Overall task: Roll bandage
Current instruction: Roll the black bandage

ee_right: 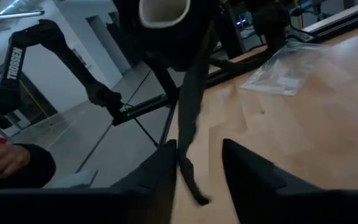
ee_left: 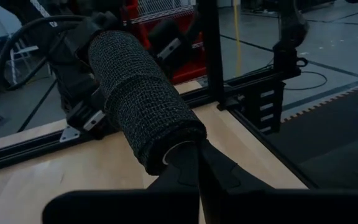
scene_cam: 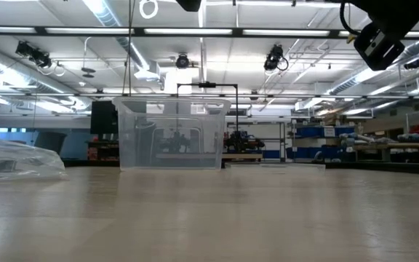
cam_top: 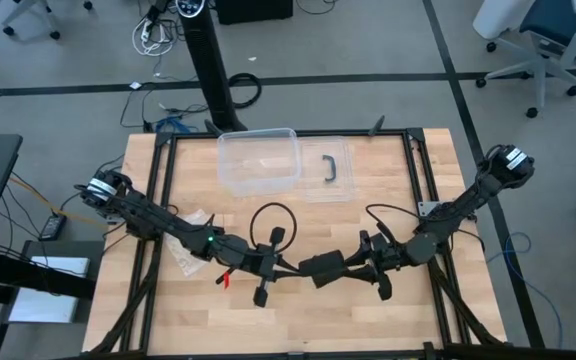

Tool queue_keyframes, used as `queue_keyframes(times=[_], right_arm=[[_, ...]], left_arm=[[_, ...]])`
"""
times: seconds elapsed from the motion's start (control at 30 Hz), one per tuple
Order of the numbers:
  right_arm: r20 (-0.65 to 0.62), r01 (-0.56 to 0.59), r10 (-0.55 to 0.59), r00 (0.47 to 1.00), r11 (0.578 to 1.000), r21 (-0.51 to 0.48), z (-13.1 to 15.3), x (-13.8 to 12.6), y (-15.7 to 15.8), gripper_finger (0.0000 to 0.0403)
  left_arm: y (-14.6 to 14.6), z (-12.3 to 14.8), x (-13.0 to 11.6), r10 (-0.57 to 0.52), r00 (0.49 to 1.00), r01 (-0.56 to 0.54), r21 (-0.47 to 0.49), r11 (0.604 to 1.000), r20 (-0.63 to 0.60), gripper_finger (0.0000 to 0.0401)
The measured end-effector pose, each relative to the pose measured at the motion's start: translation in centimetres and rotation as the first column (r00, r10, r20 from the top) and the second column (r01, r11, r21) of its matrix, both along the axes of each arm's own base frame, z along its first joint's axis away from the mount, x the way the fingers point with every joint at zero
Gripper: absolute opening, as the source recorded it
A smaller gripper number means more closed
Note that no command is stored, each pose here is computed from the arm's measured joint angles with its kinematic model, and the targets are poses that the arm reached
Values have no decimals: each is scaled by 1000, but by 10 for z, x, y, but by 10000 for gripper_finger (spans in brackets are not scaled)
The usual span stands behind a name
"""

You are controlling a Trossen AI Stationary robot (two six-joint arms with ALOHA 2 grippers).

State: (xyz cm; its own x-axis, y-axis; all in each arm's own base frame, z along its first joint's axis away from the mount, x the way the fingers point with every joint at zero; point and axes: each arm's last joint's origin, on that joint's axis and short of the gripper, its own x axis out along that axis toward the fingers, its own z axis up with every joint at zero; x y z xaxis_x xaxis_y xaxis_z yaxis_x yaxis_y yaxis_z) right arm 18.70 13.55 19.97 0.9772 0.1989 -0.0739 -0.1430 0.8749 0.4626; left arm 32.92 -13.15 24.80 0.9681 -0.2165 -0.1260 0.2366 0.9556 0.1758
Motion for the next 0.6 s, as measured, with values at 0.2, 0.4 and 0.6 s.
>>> queue_keyframes(times=[0.2,0.4,0.6], right_arm=[[13,10,-10,1000,999,-50,4,1,2,10],[38,-19,20,999,999,-45,23,6,13,3],[95,-34,38,995,998,-46,46,10,23,1]], left_arm=[[9,1,3,67,998,-67,3,998,11,0],[19,2,7,128,991,-128,29,991,25,0],[23,-4,7,144,989,-142,48,989,-36,0]])
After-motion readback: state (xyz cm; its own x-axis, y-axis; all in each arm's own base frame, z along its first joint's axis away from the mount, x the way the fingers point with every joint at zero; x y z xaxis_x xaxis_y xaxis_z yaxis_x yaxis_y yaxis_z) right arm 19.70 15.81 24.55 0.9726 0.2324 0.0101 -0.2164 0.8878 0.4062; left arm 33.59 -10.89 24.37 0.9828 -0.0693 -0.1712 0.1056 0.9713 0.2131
